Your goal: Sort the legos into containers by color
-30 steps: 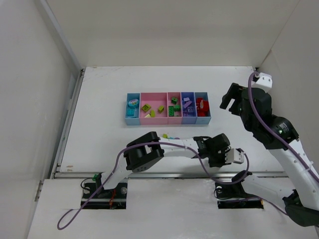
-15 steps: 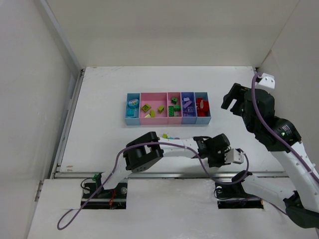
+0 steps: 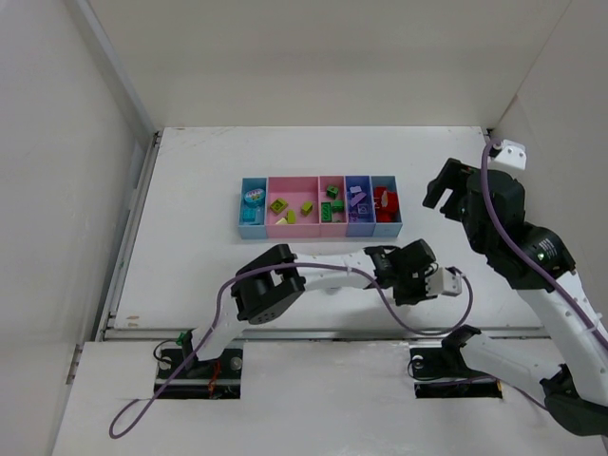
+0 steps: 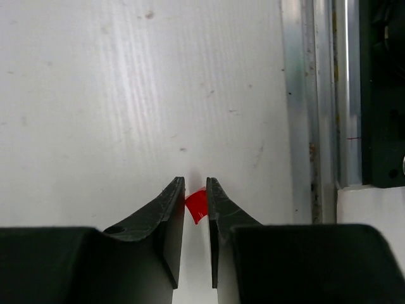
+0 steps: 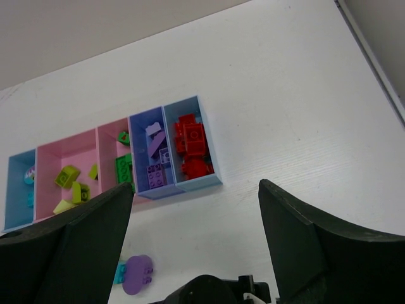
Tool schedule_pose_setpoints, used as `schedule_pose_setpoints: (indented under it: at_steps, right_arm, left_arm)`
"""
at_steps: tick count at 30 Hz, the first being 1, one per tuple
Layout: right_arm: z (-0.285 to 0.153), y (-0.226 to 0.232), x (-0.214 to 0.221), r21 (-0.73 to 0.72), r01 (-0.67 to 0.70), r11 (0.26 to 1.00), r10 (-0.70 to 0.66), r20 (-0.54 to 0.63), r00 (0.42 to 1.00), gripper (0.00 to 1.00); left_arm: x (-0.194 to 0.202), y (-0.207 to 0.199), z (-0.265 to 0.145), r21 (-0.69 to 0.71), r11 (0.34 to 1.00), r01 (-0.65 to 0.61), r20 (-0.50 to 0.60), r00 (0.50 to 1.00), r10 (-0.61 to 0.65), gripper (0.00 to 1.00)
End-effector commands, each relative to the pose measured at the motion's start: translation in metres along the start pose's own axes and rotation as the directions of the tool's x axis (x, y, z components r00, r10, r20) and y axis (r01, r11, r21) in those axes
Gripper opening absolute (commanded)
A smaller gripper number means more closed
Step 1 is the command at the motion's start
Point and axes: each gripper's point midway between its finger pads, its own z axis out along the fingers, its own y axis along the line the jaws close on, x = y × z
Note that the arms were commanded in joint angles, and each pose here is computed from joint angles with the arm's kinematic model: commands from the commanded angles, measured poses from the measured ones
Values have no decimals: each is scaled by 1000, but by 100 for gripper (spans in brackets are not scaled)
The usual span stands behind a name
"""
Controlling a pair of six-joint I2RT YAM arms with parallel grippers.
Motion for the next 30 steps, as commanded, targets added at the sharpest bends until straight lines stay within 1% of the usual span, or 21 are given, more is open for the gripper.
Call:
schedule_pose_setpoints:
  at_steps: [1, 3, 4, 6, 8, 9, 12, 13, 14, 15, 16, 18, 20, 22, 23, 24, 25, 26, 28, 30]
  right_arm:
    - [-3, 5, -31, -6, -53, 999, 54, 85, 995, 86]
    - [1, 8, -34, 5, -42, 999, 42, 86, 995, 86]
    - [3, 11, -37, 0, -48, 999, 48, 94, 994, 86]
    - [9, 17, -44, 10, -29, 1000, 28, 102, 994, 86]
    - [12, 23, -58, 14, -37, 999, 35, 134, 990, 86]
    - [13, 26, -62, 10, -34, 999, 32, 141, 989, 86]
    - [13, 27, -79, 28, -56, 998, 50, 187, 981, 86]
    - [15, 27, -81, 38, -57, 998, 49, 191, 980, 86]
    - [13, 23, -86, 58, -67, 996, 54, 208, 977, 86]
    - [13, 24, -92, 57, -85, 995, 70, 229, 971, 86]
    - [13, 23, -94, 63, -94, 994, 76, 241, 968, 86]
    - [12, 21, -103, 76, -125, 989, 100, 278, 955, 86]
    - [13, 20, -102, 84, -128, 988, 99, 282, 954, 86]
    - [16, 22, -106, 84, -142, 986, 111, 298, 948, 86]
    - [18, 22, -103, 86, -140, 986, 109, 296, 949, 86]
    - [21, 24, -103, 86, -140, 986, 109, 296, 949, 86]
    - [23, 25, -101, 87, -138, 987, 107, 294, 950, 86]
    - [28, 27, -97, 91, -133, 987, 102, 289, 952, 86]
    - [32, 29, -95, 96, -126, 987, 95, 283, 955, 86]
    - [36, 31, -92, 102, -118, 988, 86, 275, 958, 86]
  left_arm:
    - [-63, 16, -50, -80, 995, -53, 129, 990, 63, 0]
    - [-81, 22, -66, -101, 994, -46, 168, 984, 63, 0]
    - [-85, 23, -67, -104, 993, -48, 176, 982, 66, 0]
    - [-92, 32, -82, -114, 993, -11, 201, 979, 34, 0]
    - [-93, 41, -92, -127, 992, 19, 215, 976, 8, 0]
    - [-96, 55, -103, -145, 989, 35, 235, 972, 0, 0]
    - [-94, 82, -120, -183, 979, 91, 264, 964, -40, 0]
    - [-96, 102, -135, -218, 970, 110, 292, 956, -43, 0]
    - [-93, 110, -138, -229, 966, 122, 293, 955, -51, 0]
    - [-93, 121, -143, -250, 961, 118, 305, 952, -38, 0]
    - [-98, 140, -159, -296, 946, 133, 340, 940, -26, 0]
    - [-98, 161, -171, -341, 929, 142, 365, 931, -9, 0]
    - [-92, 192, -179, -385, 907, 170, 392, 920, -6, 0]
    - [-88, 213, -185, -407, 892, 198, 410, 912, -15, 0]
    - [-81, 223, -178, -413, 887, 207, 407, 913, -24, 0]
    - [-77, 236, -183, -428, 877, 220, 411, 911, -28, 0]
    - [-76, 238, -179, -427, 877, 221, 409, 912, -30, 0]
    - [-64, 248, -172, -430, 872, 232, 400, 915, -46, 0]
    - [-66, 256, -177, -447, 865, 227, 411, 911, -26, 0]
    - [-55, 269, -172, -458, 856, 239, 411, 911, -34, 0]
